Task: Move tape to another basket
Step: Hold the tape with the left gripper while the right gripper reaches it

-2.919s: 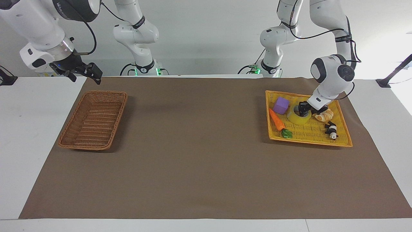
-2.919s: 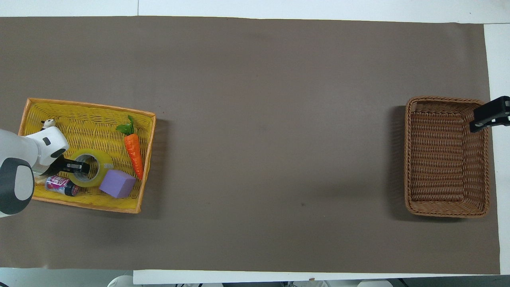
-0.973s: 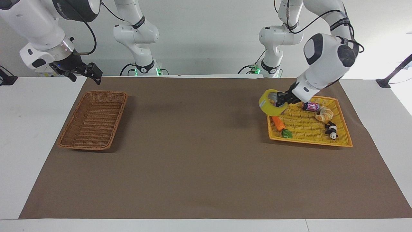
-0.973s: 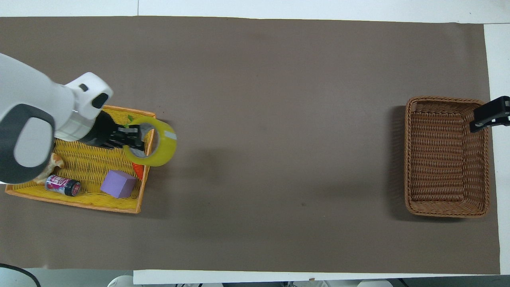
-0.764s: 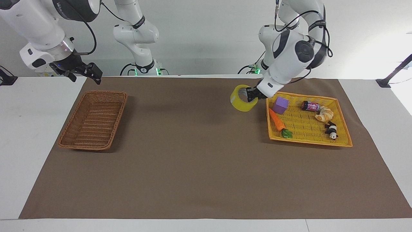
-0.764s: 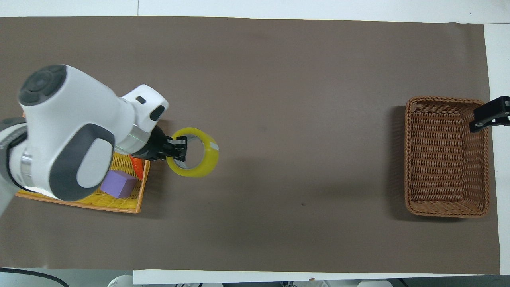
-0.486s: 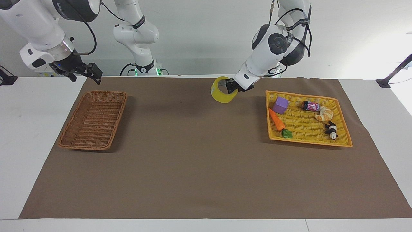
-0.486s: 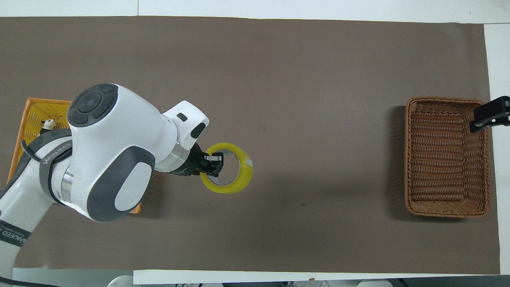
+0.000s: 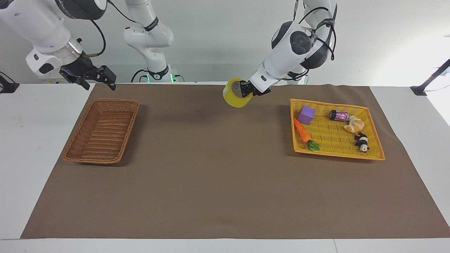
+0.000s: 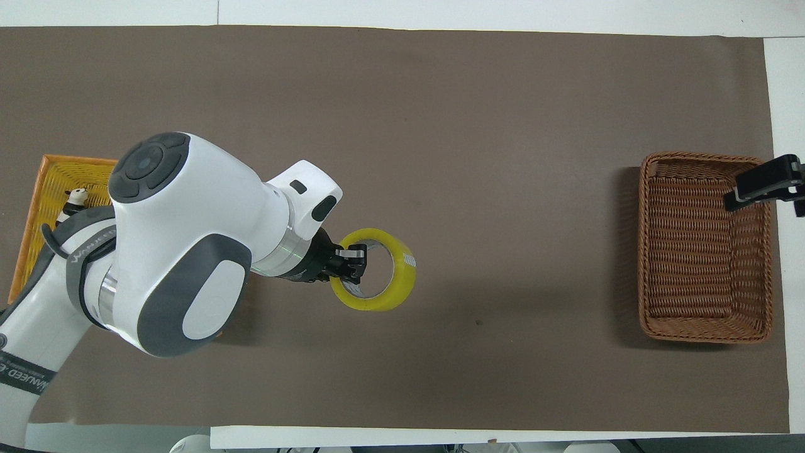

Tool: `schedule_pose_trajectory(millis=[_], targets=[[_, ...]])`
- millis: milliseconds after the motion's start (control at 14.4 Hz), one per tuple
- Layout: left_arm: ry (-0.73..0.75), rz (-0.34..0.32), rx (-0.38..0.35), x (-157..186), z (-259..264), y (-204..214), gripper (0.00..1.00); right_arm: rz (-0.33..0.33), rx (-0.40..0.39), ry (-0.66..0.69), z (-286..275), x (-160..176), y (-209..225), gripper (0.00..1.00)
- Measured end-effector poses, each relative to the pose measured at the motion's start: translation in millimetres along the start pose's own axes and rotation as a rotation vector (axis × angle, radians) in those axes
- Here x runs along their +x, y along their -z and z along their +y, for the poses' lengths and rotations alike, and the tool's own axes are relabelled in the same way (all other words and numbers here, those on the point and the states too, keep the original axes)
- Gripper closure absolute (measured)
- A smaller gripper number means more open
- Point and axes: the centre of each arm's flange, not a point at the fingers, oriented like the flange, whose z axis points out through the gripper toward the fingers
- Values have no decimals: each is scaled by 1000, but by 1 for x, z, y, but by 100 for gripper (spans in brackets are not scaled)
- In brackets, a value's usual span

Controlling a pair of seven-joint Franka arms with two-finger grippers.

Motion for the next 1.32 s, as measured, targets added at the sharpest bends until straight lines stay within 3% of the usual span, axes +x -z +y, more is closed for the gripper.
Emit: schedule_pose_trajectory(millis=[278,417,556,764,903,1320], targets=[[5,17,-10,4,-1,3,78,89,407,3,-37,-2,-51,1],[6,23,-13,5,-1,3,78,83,575,2,-81,-8,-84,0],[8,22,-13,5,-2,3,78,98,691,-31,-122,-10,-120,0],[18,22,-14,9,-6,4,78,139,764,-84,-191,-19,-177,0],[23,24,-16,11,-8,5,78,122,778,-84,-232,-31,-206,0],[64,33,-26,23,-28,16,78,75,838,-136,-249,-43,-231,0]])
